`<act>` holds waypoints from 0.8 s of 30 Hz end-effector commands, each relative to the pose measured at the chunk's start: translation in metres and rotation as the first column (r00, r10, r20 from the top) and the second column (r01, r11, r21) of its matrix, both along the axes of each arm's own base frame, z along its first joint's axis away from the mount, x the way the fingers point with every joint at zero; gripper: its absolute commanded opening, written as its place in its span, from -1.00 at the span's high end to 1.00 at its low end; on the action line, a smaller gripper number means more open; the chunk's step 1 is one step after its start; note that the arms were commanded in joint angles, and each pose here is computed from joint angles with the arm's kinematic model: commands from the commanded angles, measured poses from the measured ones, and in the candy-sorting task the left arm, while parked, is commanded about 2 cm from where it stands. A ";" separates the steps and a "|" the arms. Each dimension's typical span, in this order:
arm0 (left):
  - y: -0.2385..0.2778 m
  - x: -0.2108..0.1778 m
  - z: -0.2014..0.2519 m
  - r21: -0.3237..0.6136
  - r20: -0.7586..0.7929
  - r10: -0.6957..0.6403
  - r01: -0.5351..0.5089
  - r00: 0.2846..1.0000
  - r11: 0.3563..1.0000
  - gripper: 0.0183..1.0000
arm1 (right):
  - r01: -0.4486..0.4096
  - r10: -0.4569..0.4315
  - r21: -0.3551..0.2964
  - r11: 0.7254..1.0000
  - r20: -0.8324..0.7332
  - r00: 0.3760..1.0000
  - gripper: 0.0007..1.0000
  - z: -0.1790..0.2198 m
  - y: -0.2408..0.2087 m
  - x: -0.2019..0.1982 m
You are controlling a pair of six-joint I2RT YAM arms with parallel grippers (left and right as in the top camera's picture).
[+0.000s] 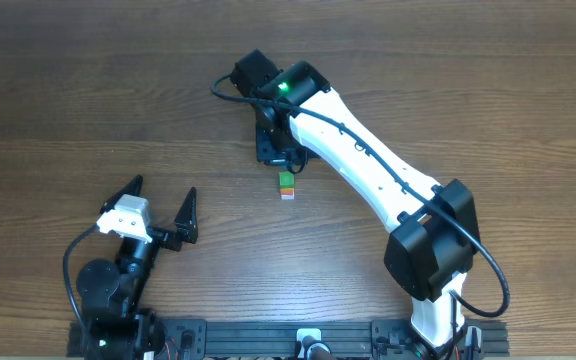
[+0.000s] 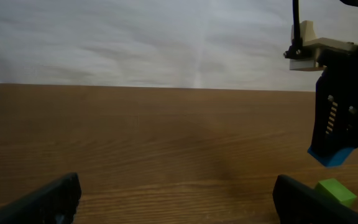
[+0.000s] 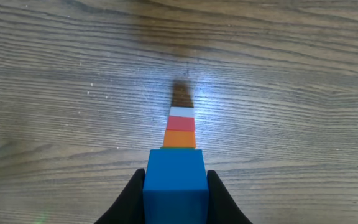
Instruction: Stack Cubes
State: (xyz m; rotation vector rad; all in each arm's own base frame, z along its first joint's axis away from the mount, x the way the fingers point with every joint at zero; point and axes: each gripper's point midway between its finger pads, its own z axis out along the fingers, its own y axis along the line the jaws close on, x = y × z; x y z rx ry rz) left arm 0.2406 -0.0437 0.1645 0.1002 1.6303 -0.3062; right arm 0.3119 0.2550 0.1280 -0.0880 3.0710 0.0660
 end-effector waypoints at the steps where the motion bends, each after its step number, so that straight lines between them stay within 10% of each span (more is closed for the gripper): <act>1: -0.003 -0.001 -0.001 0.013 0.009 -0.019 0.019 1.000 1.000 -1.00 | -0.004 0.004 0.024 1.000 -0.001 1.000 0.98 0.007 0.005 -0.008; 24: -0.003 -0.001 -0.001 0.014 0.009 -0.019 0.019 1.000 1.000 -1.00 | 0.005 -0.005 0.002 1.000 -0.058 0.998 0.98 -0.005 0.000 -0.022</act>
